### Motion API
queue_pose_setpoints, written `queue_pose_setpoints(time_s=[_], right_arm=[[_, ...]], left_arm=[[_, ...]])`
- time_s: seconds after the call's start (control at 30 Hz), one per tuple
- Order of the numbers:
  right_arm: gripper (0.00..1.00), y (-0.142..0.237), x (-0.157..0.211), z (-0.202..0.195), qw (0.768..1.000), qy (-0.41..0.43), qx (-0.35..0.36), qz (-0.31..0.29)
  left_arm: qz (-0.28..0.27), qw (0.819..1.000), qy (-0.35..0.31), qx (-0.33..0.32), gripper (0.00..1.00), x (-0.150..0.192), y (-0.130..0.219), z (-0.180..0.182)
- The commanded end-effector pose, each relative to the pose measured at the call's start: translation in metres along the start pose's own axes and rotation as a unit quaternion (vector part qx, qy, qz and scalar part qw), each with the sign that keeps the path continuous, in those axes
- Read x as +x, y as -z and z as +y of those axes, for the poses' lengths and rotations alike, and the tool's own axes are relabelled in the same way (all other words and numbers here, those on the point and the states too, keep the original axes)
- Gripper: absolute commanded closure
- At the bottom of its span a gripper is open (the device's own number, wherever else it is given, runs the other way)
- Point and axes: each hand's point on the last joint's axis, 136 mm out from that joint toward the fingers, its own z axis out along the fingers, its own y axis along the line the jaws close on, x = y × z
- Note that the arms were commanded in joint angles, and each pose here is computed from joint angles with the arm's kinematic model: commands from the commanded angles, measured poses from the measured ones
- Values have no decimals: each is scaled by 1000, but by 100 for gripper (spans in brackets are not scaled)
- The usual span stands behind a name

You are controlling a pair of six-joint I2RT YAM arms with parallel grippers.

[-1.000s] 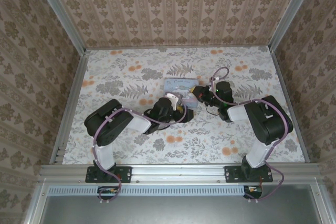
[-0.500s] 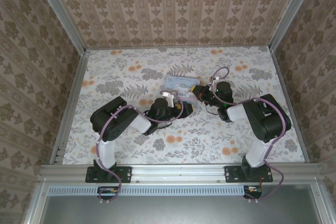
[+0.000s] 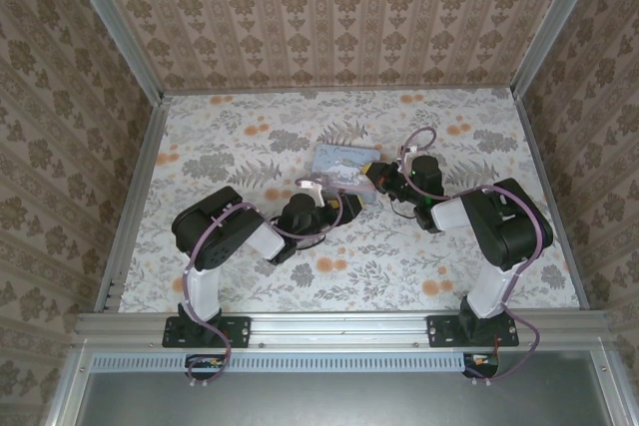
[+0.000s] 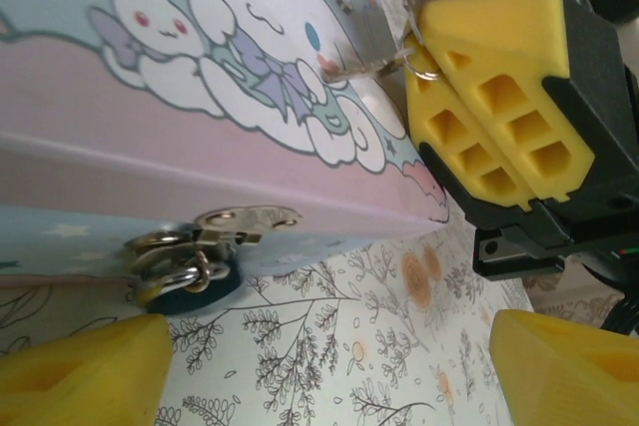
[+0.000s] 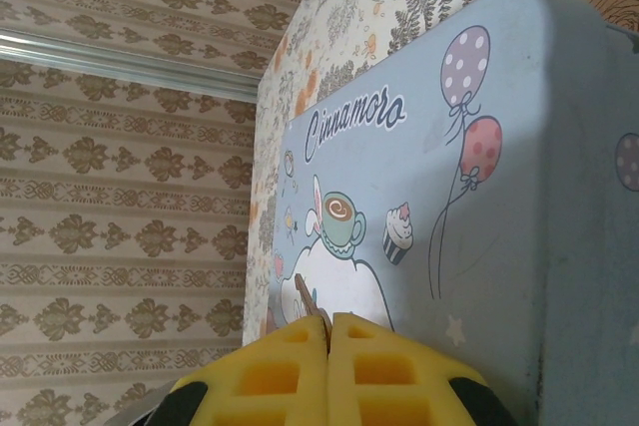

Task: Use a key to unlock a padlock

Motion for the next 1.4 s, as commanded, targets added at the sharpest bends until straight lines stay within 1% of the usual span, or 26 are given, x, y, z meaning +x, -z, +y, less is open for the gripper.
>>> queue_pose_setpoints(time_s=[0.0, 0.1, 0.23, 0.47, 0.63, 0.73, 0.83, 1.03, 1.37], right_arm=[[100, 4, 26, -50, 996, -44, 73, 36], [100, 5, 26, -50, 996, -45, 73, 35], [100, 5, 26, -50, 996, -46, 72, 36], [100, 5, 29, -54, 995, -49, 73, 38], [100, 5, 29, -55, 995, -51, 73, 37], [100, 5, 29, -56, 995, -51, 73, 37], [100, 5, 29, -55, 995, -51, 73, 36], [100, 5, 30, -57, 995, -53, 75, 37], [100, 3, 29, -59, 995, -57, 76, 38]], left_arm=[[-18, 999, 36, -23, 15, 5, 2, 19], [-25, 997, 60, -28, 16, 9, 1, 26], [-31, 997, 60, -40, 16, 13, 2, 29], [-22, 998, 16, -49, 16, 7, 14, 21], [-11, 998, -18, -67, 16, -5, 24, 16], [8, 996, -29, -83, 15, -11, 27, 20], [29, 996, -38, -81, 15, -14, 27, 26], [66, 993, -77, -59, 15, -8, 20, 26], [104, 983, -139, -63, 15, 4, 8, 24]])
